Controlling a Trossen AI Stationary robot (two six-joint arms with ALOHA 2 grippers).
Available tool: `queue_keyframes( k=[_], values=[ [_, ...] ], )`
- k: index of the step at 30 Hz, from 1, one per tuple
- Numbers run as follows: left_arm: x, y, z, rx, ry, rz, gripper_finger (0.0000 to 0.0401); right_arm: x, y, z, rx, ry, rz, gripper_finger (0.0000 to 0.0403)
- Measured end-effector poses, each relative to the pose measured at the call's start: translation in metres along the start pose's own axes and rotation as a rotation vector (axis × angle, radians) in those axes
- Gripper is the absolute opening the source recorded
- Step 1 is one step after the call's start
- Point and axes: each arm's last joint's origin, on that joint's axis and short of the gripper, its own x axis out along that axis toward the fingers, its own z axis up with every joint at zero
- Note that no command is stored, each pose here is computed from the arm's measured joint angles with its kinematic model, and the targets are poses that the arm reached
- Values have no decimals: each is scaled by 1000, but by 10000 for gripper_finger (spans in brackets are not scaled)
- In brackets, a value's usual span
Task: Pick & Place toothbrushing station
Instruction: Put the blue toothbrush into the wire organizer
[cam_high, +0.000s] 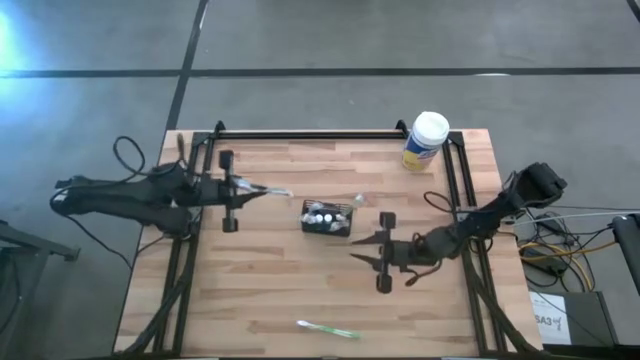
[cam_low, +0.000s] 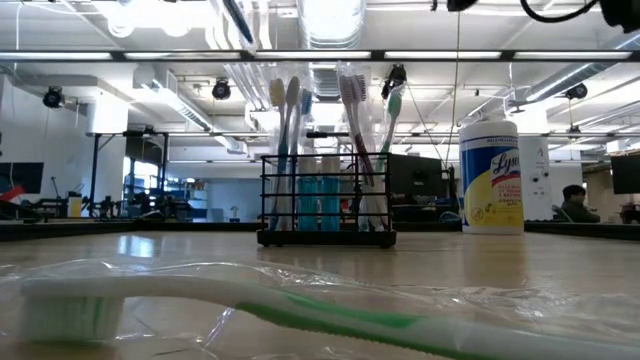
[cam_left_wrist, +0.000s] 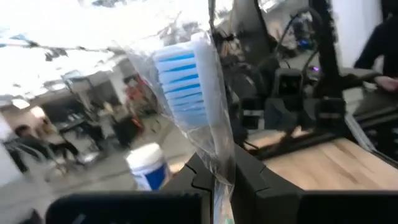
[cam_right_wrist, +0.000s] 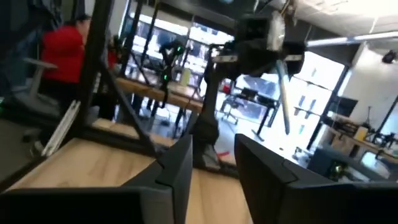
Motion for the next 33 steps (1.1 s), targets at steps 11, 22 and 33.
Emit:
queue_keyframes(
  k=[11, 22, 33],
  values=[
    [55, 15, -61, -129, 216, -101, 21, -8, 0, -13, 57, 36, 16, 65],
    [84, 13, -105, -132, 345, -109, 21, -8, 1, -14, 78, 43, 19, 63],
    [97, 6, -134, -130, 428, -134, 21, -8, 1, -14, 72, 44, 19, 60]
  ],
)
